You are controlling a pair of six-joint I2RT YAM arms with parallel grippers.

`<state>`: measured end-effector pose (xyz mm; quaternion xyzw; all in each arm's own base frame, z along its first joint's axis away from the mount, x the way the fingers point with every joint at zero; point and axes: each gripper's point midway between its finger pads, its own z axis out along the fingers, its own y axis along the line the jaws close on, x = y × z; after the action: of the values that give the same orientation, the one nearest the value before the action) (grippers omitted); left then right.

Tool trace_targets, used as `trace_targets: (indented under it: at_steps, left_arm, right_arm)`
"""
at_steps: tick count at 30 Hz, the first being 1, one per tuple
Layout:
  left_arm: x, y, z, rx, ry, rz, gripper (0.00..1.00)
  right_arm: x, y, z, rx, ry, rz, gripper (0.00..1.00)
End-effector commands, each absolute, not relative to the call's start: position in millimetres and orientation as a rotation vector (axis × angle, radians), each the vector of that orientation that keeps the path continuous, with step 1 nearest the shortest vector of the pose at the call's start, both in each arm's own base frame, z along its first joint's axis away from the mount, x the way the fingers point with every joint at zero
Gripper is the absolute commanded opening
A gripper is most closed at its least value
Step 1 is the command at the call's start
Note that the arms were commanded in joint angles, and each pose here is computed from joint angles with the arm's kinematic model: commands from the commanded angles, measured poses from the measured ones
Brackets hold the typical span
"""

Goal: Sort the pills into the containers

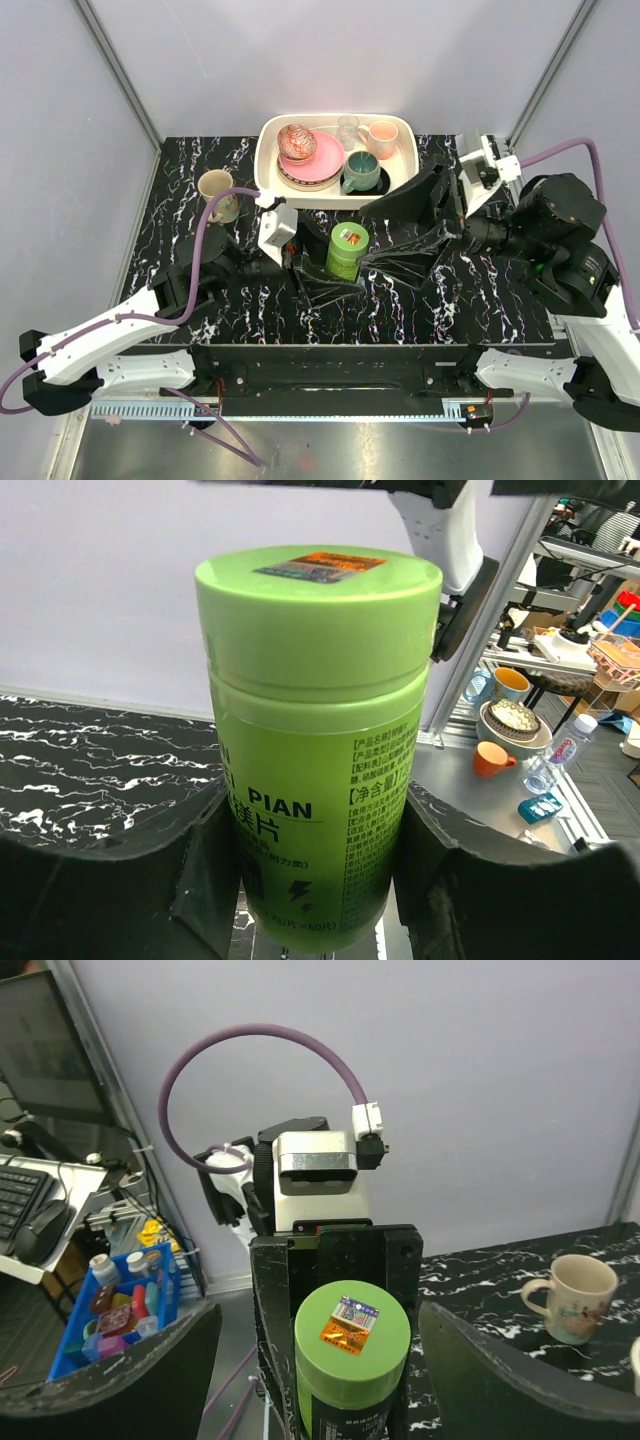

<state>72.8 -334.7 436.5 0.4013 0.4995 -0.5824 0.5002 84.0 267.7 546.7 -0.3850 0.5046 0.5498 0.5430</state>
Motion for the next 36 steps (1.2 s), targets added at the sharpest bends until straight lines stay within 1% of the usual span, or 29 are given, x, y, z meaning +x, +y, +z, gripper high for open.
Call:
trace_targets:
  at_steps: [1,9,12,13,16,17,19,20,23,24,26,28,29,30,31,33,34,36]
  left_arm:
    - [54.1,-323.1,470.1,0.972,1.036,-1.475,0.0]
    - [52.9,-322.3,473.5,0.978,1.02,-1.475,0.0]
    - [53.5,-321.9,474.1,0.974,1.019,-1.472,0.0]
    - [54.1,-321.9,474.2,0.972,1.02,-1.469,0.0]
    - [55.5,-321.5,474.9,0.964,1.021,-1.463,0.0]
    - [56.1,-321.1,475.5,0.959,1.021,-1.461,0.0]
    - [61.8,-321.0,474.6,0.93,1.04,-1.443,0.0]
    - [64.0,-318.3,476.8,0.91,1.042,-1.433,0.0]
    - [78.8,-314.1,474.4,0.834,1.095,-1.376,0.0]
    - [83.6,-313.4,472.1,0.816,1.118,-1.355,0.0]
    - [98.7,-310.7,471.1,0.746,1.165,-1.299,0.0]
    - [115.9,-306.6,466.9,0.681,1.227,-1.221,0.0]
    - [121.8,-305.3,464.8,0.661,1.248,-1.193,0.0]
    - [132.8,-302.0,460.1,0.629,1.286,-1.133,0.0]
    - [141.1,-298.8,458.0,0.596,1.308,-1.092,0.0]
    - [161.3,-290.9,448.7,0.531,1.369,-0.976,0.0]
    - [167.6,-288.7,445.5,0.512,1.391,-0.938,0.0]
    - [176.4,-283.4,439.6,0.497,1.421,-0.87,0.0]
  right_arm:
    - [70.8,275.8,537.7,-1.018,1.173,1.365,0.84]
    - [75.0,281.8,530.1,-1.021,1.204,1.37,0.76]
    - [76.6,283.5,528.1,-1.017,1.217,1.373,0.71]
    - [76.9,284.0,528.0,-1.015,1.219,1.375,0.67]
    - [76.8,286.3,526.6,-1.022,1.227,1.386,0.58]
    - [76.2,286.7,526.7,-1.023,1.228,1.39,0.51]
    - [76.1,287.8,526.0,-1.027,1.231,1.396,0.45]
    - [76.0,287.6,526.4,-1.024,1.234,1.399,0.39]
    - [81.5,289.4,527.0,-0.993,1.257,1.392,0.34]
    - [86.8,289.9,526.1,-0.967,1.275,1.376,0.28]
    - [96.4,293.6,524.6,-0.935,1.302,1.353,0.23]
    - [112.2,295.0,522.4,-0.863,1.35,1.304,0.22]
    - [127.3,296.3,522.1,-0.795,1.386,1.262,0.2]
    - [134.1,296.5,519.7,-0.764,1.414,1.24,0.15]
    - [141.2,296.4,519.4,-0.73,1.432,1.217,0.13]
    - [160.0,296.2,516.6,-0.642,1.488,1.159,0.12]
    - [164.7,296.5,516.1,-0.623,1.5,1.144,0.2]
    - [171.5,296.1,517.8,-0.588,1.518,1.123,0.45]
